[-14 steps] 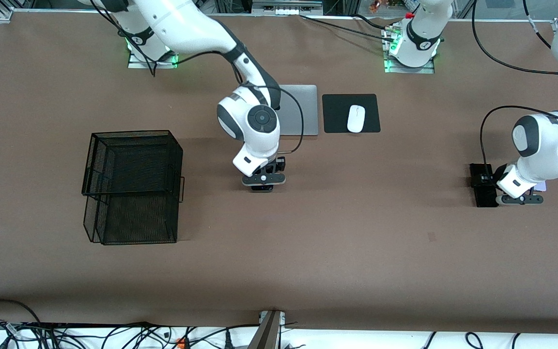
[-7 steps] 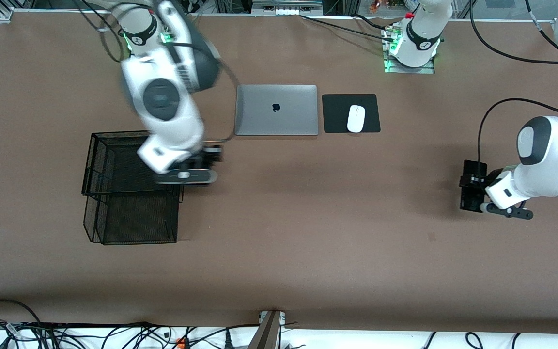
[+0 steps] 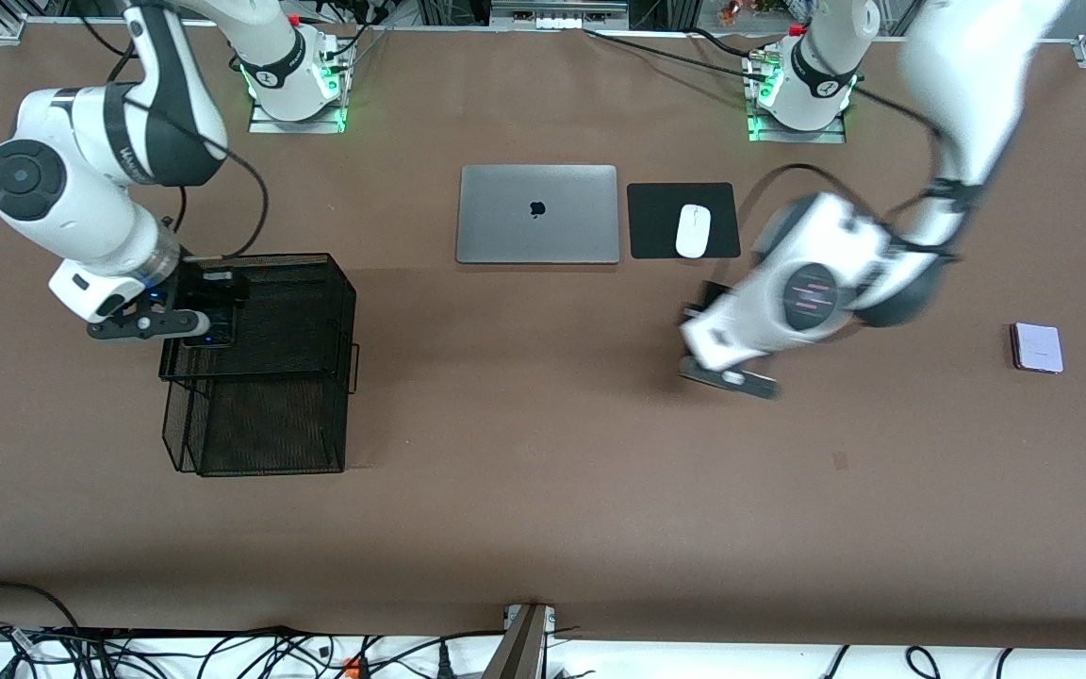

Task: Place phones with both arms
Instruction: 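Drop the flip in the basket while the left gripper sets down the slab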

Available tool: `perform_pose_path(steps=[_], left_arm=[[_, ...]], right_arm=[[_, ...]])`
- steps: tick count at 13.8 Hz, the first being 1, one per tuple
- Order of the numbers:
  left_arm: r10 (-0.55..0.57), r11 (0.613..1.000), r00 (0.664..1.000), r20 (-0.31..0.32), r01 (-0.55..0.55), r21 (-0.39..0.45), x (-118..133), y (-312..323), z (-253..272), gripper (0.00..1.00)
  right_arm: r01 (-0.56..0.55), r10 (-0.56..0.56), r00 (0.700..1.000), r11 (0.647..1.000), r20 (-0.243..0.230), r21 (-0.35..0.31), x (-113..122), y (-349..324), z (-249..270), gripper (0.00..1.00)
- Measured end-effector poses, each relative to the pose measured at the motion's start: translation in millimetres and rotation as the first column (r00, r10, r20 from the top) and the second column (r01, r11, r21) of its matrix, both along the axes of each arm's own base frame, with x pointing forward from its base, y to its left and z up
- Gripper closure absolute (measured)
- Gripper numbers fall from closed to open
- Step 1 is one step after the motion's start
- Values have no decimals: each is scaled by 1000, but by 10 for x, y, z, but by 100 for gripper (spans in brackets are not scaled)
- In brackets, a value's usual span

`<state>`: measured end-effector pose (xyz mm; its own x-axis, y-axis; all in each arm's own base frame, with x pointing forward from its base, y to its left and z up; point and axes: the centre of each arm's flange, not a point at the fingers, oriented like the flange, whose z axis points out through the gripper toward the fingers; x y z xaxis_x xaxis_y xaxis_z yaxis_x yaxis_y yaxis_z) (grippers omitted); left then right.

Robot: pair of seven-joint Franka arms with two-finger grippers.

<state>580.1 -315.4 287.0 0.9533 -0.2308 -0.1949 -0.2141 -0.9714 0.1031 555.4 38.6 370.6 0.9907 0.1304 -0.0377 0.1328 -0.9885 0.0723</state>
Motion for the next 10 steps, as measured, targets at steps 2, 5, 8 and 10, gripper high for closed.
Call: perform_pose_path(steps=[2,5,8,10], left_arm=[[80,996,997,16,-79,-48,-162,-626,-231,21],[249,950,966,63,-232,-207,-439,-1451,-669,21],[328,910,943,58,-299,-287,-723,-1860,-1175,21],[347,901,935,66,-314,-298,-645,-1849,-1127,15]], right_arm=[[-9,9,1000,1000,3,-6,-114,-110,-330,20],[-15,15,1000,1000,-17,-15,-143,-75,-578,20],[-8,7,1000,1000,-24,-19,-140,-112,-624,20],[0,0,1000,1000,-22,-19,-133,-157,-616,20]])
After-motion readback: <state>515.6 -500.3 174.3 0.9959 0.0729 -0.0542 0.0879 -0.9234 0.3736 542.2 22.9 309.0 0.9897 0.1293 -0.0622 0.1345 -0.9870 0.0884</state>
